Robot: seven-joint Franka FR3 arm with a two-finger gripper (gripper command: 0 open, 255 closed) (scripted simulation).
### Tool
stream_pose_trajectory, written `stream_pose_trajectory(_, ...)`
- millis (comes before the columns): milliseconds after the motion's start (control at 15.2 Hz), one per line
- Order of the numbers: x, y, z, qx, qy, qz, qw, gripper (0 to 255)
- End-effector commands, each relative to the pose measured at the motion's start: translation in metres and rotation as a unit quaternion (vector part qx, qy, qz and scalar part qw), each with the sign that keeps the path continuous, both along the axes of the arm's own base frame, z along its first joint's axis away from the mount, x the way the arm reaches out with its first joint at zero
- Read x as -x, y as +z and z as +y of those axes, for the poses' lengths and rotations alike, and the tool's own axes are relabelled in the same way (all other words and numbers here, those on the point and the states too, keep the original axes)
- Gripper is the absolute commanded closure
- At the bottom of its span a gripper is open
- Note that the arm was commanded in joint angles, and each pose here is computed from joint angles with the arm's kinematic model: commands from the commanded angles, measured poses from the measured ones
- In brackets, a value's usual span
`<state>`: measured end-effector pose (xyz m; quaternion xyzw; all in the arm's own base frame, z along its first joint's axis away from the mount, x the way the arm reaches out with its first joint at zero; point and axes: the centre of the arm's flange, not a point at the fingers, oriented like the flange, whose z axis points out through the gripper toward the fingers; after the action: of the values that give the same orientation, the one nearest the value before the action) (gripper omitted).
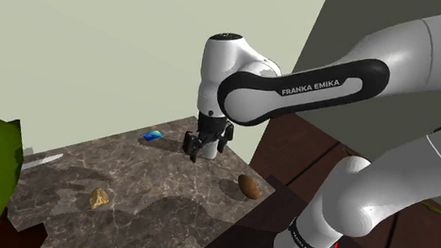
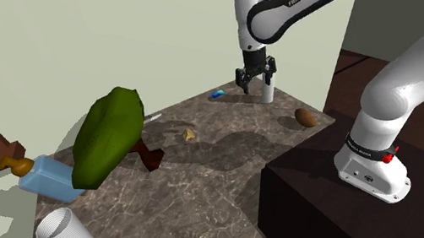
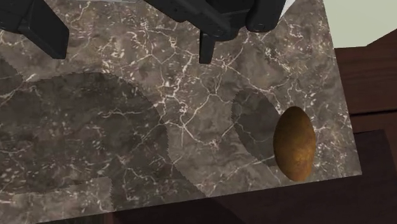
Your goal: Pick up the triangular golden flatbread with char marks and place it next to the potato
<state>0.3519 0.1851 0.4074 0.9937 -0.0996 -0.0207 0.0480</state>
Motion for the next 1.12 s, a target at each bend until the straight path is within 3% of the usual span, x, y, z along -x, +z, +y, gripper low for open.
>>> stream_pose_trajectory(0,-0.007,-0.015,0.021,0.0,-0.005,-0.009,1.0,0)
stream_pose_trajectory(1056,-0.079,-0.127,0.179,0.011,-0.038,-0.073,0.9966,0)
